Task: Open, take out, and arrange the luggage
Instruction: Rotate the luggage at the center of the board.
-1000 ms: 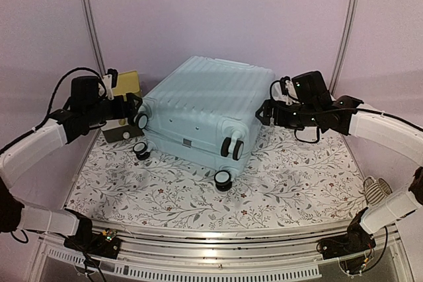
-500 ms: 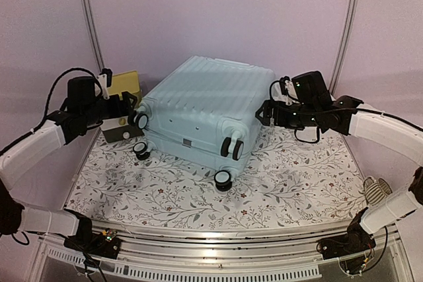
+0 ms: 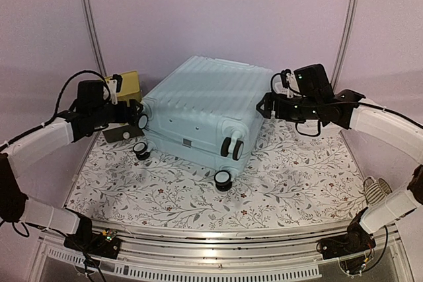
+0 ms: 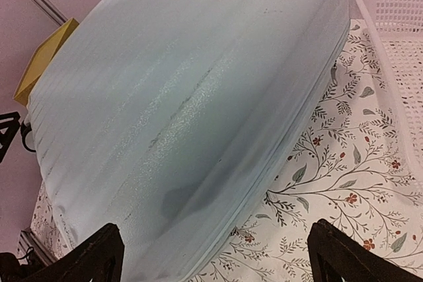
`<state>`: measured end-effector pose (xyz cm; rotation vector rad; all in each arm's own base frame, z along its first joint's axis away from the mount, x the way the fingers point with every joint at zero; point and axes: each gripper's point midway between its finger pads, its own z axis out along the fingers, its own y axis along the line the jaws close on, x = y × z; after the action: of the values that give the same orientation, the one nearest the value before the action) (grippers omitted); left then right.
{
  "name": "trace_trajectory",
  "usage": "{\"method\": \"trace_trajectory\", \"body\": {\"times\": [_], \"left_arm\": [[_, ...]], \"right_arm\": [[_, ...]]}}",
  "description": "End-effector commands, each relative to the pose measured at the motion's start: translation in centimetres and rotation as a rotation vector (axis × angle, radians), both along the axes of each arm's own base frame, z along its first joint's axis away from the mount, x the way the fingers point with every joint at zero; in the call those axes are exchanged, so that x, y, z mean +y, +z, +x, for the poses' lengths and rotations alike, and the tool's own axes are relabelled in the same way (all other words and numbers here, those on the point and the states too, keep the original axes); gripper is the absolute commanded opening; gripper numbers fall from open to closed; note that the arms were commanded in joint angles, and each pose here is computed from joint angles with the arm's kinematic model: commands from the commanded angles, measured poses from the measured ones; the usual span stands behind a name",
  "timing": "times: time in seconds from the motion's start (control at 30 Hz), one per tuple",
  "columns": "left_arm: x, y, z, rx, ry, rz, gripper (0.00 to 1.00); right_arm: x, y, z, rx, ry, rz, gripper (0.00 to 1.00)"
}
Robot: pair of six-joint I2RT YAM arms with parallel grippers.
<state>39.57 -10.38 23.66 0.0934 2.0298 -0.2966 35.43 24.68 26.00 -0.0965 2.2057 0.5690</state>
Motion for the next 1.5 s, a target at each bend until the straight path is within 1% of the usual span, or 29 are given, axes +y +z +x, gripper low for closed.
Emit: {"method": "trace_trajectory", "body": {"times": [0.0, 0.17, 0.3, 0.43, 0.7, 0.93, 1.23, 1.3, 1.47], "left_arm": [[-1.3, 0.3, -0.1, -0.004, -0.072, 0.016, 0.94], [-1.8, -0.7, -0.3, 0.033, -0.078, 0.037, 0.94], [-1.7, -2.2, -0.3, 0.088, -0.068, 0.045, 0.91], [-1.8, -3.2, -0.6, 0.112, -0.064, 0.031, 0.89], [-2.2, -4.4, -1.1, 0.148, -0.078, 0.013, 0.8], [-3.4, -5.0, -2.0, 0.168, -0.137, -0.012, 0.71], [-6.4, -4.8, -4.7, 0.183, -0.234, -0.034, 0.58], [-7.2, -4.7, -5.7, 0.194, -0.255, -0.042, 0.54], [-10.9, -4.5, -9.3, 0.215, -0.352, -0.085, 0.46]], "right_arm": [[0.2, 0.2, 0.1, 0.007, 0.013, 0.005, 0.99], [0.2, -0.8, 0.3, 0.028, 0.005, -0.005, 0.99], [0.4, -1.5, 0.7, 0.051, 0.002, 0.001, 0.99], [0.6, -1.7, 1.3, 0.061, -0.002, 0.02, 0.99], [0.5, -1.8, 2.7, 0.083, -0.019, 0.078, 0.99], [0.3, -1.8, 3.4, 0.103, -0.025, 0.128, 0.99], [-0.4, -1.1, 3.9, 0.088, -0.011, 0.146, 0.99], [-0.5, -1.2, 4.1, 0.091, 0.0, 0.146, 0.99], [-1.3, -1.0, 4.7, 0.089, 0.005, 0.156, 0.99]]}}
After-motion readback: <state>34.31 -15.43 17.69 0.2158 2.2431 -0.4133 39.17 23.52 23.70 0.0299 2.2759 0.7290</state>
